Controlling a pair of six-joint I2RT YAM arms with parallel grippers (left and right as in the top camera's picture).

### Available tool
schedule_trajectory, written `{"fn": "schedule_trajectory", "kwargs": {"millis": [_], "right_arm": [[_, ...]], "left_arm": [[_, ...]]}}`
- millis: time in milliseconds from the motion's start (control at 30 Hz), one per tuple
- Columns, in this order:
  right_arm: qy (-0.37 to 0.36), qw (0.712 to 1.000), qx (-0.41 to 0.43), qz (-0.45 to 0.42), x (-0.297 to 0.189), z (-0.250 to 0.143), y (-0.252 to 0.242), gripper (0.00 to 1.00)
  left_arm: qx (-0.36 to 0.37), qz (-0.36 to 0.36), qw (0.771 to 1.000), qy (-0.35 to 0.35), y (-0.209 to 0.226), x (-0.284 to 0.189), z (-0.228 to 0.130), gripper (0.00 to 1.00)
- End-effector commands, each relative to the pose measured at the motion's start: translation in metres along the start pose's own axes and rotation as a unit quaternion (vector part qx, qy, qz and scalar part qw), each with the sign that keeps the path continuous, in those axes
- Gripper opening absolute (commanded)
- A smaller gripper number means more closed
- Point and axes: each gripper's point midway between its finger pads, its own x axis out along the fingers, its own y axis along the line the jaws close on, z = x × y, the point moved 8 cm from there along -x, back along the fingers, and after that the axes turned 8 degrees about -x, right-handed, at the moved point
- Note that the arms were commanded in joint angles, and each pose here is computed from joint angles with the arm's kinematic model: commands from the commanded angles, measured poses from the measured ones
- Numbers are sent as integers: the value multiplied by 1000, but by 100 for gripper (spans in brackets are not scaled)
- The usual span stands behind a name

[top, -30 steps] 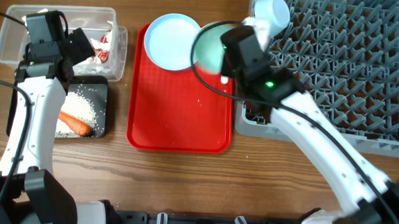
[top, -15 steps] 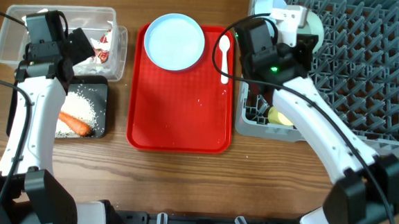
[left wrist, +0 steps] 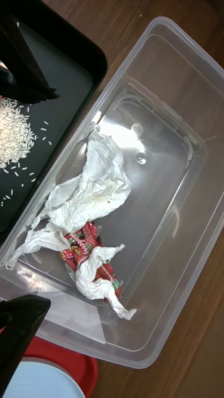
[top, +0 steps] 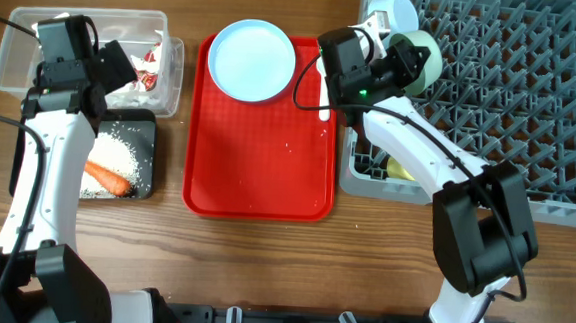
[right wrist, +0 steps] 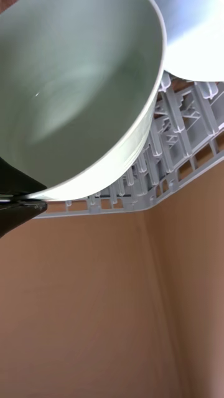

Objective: Sort waste into correct bins and load items into the dishwasher rack
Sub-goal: 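Carry the green bowl right and set it in the dish rack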

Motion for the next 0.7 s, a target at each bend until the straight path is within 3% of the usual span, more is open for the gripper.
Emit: {"fn": "schedule_trajectory", "kwargs": {"millis": [0,233,367,500,667], "right_arm": [[-5,1000,-18,8,1,3,7,4],[-13,1000,-22,12,-3,6,9,4],[-36,996,-76,15,-20,12,14,4],[-61,990,-126,14,-41,18,19,16],[-106,985,-132,40,-61,26,29,37]], "left_arm": [[1,5,1000,-8,1,0,6,100],[1,5,1000,-8,1,0,6,100],[1,5,1000,-8,1,0,6,100],[1,5,1000,-8,1,0,6,100],[1,5,1000,-8,1,0,6,100]]}}
